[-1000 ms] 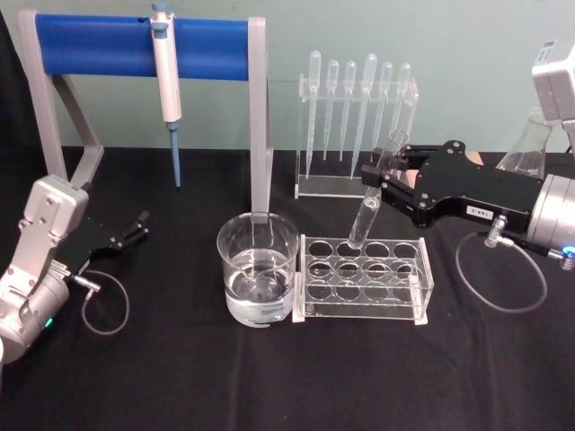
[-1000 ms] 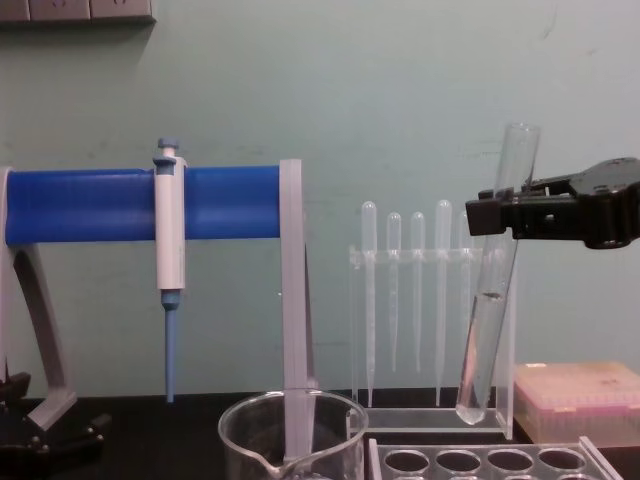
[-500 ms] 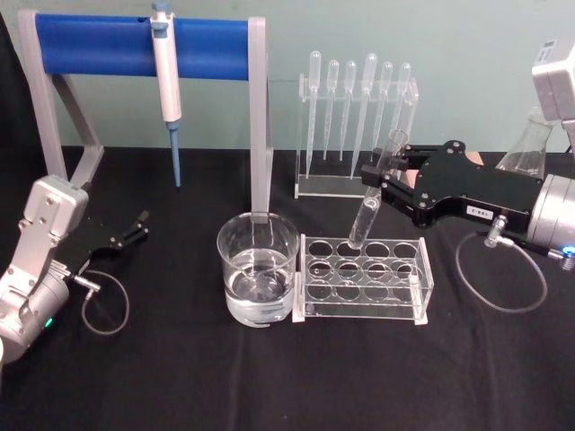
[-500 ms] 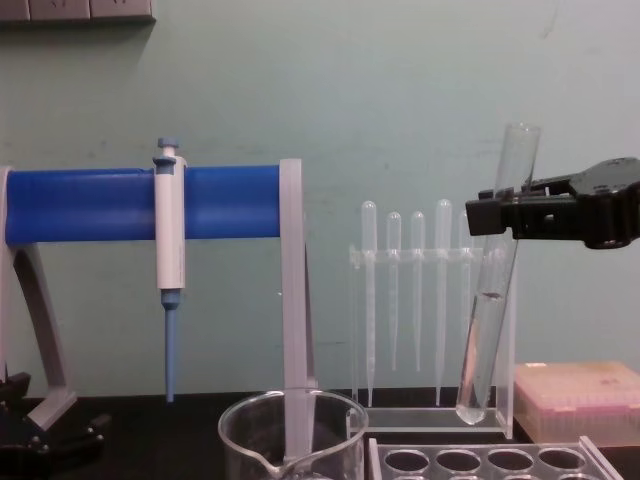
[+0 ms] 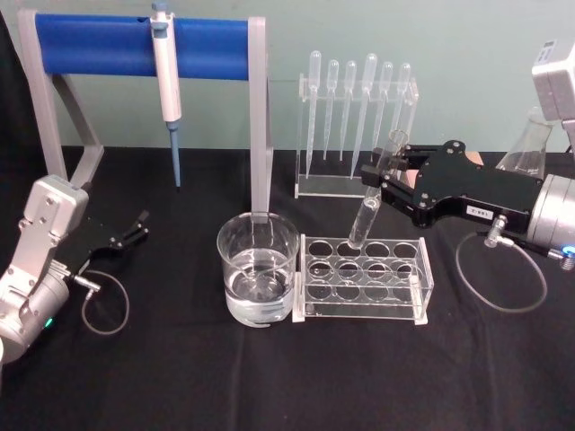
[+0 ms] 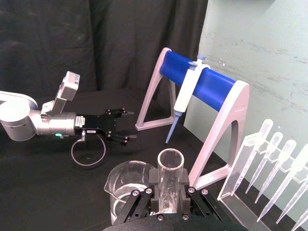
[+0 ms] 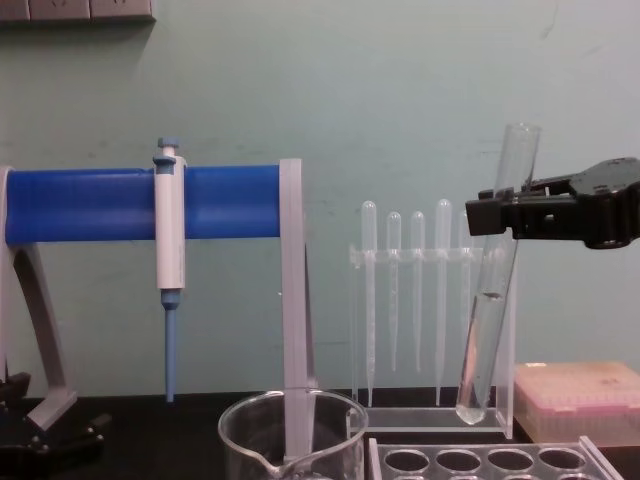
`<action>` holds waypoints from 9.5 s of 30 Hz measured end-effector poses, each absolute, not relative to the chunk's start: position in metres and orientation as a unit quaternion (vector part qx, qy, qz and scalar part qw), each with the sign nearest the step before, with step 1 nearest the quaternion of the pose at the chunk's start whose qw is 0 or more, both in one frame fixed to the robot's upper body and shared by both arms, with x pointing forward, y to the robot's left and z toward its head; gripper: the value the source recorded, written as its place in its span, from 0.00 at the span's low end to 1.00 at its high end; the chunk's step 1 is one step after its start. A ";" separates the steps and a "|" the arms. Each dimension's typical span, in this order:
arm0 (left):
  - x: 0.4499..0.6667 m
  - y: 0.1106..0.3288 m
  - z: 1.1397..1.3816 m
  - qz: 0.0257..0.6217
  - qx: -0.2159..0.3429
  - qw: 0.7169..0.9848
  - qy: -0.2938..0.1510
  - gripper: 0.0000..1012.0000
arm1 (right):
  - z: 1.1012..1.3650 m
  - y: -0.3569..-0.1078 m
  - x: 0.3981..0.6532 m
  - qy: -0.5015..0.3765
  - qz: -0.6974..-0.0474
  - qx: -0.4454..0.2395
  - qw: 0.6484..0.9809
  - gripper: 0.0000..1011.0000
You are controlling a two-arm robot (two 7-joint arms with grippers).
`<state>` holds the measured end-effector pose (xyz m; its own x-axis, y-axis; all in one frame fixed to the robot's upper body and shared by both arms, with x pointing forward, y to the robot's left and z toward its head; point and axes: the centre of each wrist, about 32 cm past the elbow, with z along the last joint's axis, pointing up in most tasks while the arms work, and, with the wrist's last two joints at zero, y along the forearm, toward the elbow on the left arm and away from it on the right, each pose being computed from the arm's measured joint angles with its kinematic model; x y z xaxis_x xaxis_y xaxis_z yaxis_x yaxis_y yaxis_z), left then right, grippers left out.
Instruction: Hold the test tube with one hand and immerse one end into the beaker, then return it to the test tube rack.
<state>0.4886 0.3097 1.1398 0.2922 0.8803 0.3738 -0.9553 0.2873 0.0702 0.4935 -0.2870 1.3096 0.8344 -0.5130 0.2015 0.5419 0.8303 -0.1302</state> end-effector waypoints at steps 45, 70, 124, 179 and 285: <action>0.489 0.310 1.140 0.580 0.141 0.791 -0.132 0.99 | 1.310 -0.287 0.493 -0.079 -0.277 -0.091 0.953 0.23; 0.489 0.310 1.140 0.580 0.142 0.791 -0.132 0.99 | 1.310 -0.287 0.493 -0.079 -0.277 -0.091 0.953 0.23; 0.489 0.310 1.140 0.580 0.141 0.791 -0.132 0.99 | 1.310 -0.287 0.493 -0.079 -0.277 -0.091 0.953 0.23; 0.489 0.310 1.140 0.580 0.141 0.791 -0.132 0.99 | 1.327 -0.284 0.497 -0.088 -0.267 -0.076 0.957 0.23; 0.489 0.310 1.140 0.580 0.141 0.791 -0.132 0.99 | 1.226 -0.187 0.538 -0.034 -0.225 -0.124 0.966 0.23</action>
<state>0.4886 0.3097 1.1398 0.2923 0.8803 0.3737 -0.9552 0.2874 0.0703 0.5382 -0.1875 1.2256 0.8960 -0.4270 0.1217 0.4439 0.8675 -0.2245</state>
